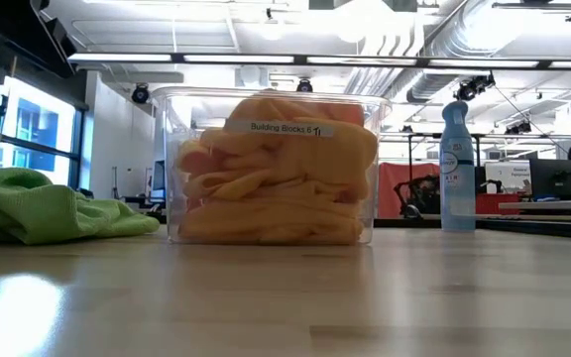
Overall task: Sort microfiber towel by color & place in baskets
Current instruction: Put the green microfiber cloth into the bottom transparent bin
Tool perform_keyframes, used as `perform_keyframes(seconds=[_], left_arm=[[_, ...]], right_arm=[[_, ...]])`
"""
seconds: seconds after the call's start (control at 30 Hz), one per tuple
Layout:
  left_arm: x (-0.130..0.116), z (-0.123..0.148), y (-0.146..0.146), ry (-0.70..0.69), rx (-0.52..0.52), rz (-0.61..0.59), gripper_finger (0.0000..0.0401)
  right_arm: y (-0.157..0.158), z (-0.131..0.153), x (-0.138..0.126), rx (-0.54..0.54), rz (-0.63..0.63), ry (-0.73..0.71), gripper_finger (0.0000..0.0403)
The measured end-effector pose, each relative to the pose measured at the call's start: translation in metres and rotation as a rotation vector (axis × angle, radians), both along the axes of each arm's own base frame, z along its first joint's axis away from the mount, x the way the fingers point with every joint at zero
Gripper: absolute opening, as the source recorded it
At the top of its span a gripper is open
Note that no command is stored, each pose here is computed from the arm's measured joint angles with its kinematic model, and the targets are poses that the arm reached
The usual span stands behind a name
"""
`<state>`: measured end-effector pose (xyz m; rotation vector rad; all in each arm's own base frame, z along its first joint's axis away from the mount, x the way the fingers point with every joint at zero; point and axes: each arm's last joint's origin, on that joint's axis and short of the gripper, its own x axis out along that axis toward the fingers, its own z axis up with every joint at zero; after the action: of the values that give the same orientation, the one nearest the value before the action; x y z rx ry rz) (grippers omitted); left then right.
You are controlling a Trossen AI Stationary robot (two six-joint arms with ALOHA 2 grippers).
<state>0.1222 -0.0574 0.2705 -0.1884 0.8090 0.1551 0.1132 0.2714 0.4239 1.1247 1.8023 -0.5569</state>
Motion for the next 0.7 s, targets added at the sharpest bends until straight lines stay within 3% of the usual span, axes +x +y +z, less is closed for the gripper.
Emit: perform_keyframes(seconds=[0.3,0.7], left_arm=[[0.0,0.0,0.0,0.001,0.01,-0.011,0.0087],[0.0,0.0,0.0,0.0,0.001,-0.002,0.0087]], right_arm=[[-0.037,-0.036,-0.005,-0.192,0.008,-0.109,0.0],[-0.123,-0.001,-0.042,-0.005,-0.041,-0.2,0.0]])
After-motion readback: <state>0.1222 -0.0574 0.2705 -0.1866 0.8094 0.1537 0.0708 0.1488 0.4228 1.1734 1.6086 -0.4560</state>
